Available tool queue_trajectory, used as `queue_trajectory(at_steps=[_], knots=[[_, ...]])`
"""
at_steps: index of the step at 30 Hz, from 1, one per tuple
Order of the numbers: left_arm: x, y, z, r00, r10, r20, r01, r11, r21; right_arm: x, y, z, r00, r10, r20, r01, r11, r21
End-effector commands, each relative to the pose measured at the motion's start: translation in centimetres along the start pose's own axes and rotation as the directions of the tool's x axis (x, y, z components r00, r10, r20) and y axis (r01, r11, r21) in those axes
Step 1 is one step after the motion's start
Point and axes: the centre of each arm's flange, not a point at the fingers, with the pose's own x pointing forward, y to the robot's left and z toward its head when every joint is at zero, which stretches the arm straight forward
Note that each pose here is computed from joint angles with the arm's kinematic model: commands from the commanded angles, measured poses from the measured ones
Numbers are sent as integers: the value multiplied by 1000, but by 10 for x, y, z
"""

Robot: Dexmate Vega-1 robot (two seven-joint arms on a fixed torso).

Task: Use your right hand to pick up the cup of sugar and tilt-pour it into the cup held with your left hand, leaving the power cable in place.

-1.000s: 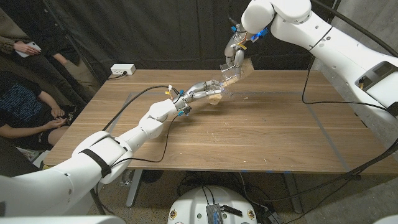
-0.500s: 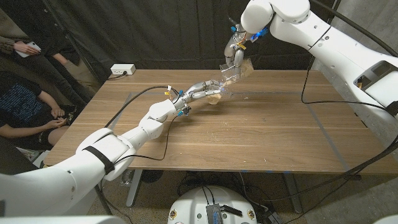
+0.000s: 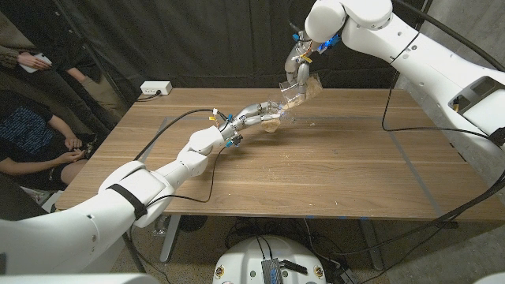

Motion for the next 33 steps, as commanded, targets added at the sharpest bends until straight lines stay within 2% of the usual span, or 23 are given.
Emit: queue_trajectory(at_steps=[1,33], knots=[[1,-1,-1,1000,3,0,-3,1000,-4,2,0,3,1000,12,1,-12,1000,-15],[3,1,-2,1000,12,-8,-12,1000,-4,6,-2,4,1000,18,9,-18,1000,-21]])
